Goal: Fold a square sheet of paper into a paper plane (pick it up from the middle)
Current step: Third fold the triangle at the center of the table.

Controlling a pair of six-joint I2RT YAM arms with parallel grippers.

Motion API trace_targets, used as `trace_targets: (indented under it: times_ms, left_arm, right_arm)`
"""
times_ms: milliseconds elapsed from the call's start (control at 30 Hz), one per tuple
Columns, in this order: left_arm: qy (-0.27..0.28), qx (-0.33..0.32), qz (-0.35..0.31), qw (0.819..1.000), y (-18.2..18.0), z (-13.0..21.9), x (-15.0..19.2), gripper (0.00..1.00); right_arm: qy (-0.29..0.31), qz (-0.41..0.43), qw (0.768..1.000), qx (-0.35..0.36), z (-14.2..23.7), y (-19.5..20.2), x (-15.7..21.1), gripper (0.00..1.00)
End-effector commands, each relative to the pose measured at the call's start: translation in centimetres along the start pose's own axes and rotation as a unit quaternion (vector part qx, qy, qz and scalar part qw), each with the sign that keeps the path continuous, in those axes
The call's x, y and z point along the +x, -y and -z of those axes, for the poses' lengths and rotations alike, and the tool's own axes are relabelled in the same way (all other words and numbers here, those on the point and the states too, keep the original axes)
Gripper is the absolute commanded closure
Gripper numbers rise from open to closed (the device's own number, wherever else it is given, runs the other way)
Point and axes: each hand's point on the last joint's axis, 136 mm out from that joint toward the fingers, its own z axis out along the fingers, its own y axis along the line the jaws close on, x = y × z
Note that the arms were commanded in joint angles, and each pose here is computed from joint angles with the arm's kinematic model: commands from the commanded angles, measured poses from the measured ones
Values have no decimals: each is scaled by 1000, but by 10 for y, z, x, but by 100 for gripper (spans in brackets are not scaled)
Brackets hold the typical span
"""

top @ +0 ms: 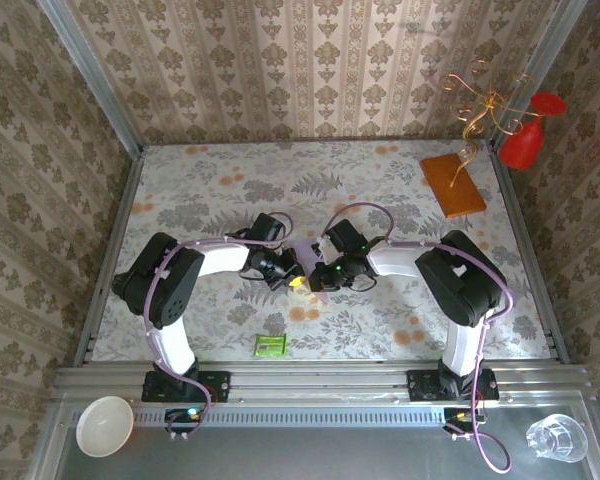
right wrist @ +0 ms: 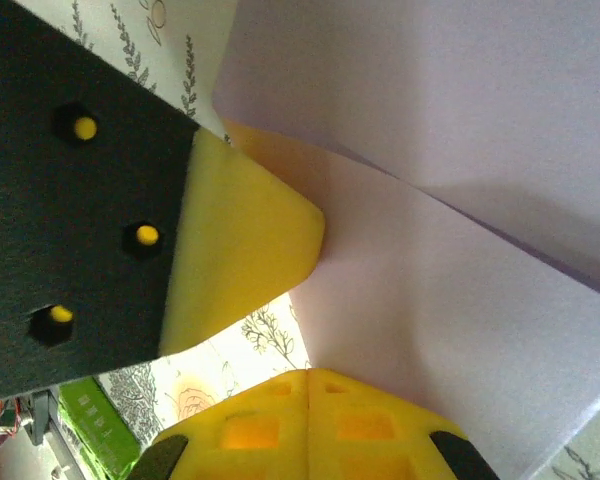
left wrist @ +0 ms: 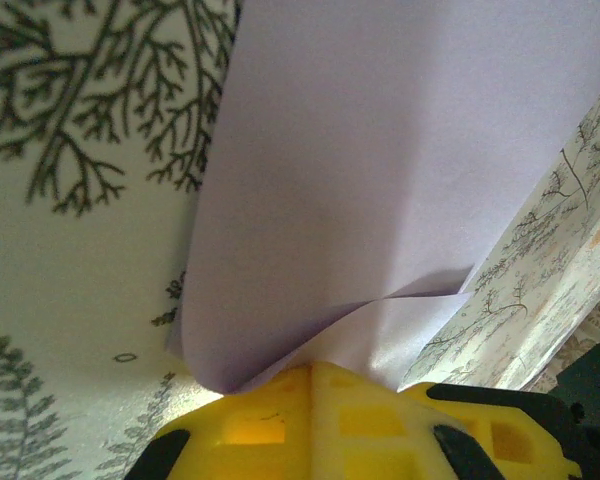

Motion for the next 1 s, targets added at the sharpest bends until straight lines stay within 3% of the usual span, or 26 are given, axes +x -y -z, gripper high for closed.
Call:
trace_targets:
  times_ms: [0, 467, 967]
  left_arm:
    - [-13, -77, 34, 996, -45, -10, 6, 95]
    - [-19, -107, 50, 993, -62, -11, 9, 96]
    - [-21, -105, 50, 993, -65, -8, 9, 96]
  right_arm:
    - [-5, 2, 1000, -7, -4, -6, -3, 100]
    - [-40, 1, 999, 28, -7, 14, 18, 100]
    - [-91, -20, 995, 42, 23, 24, 82, 99]
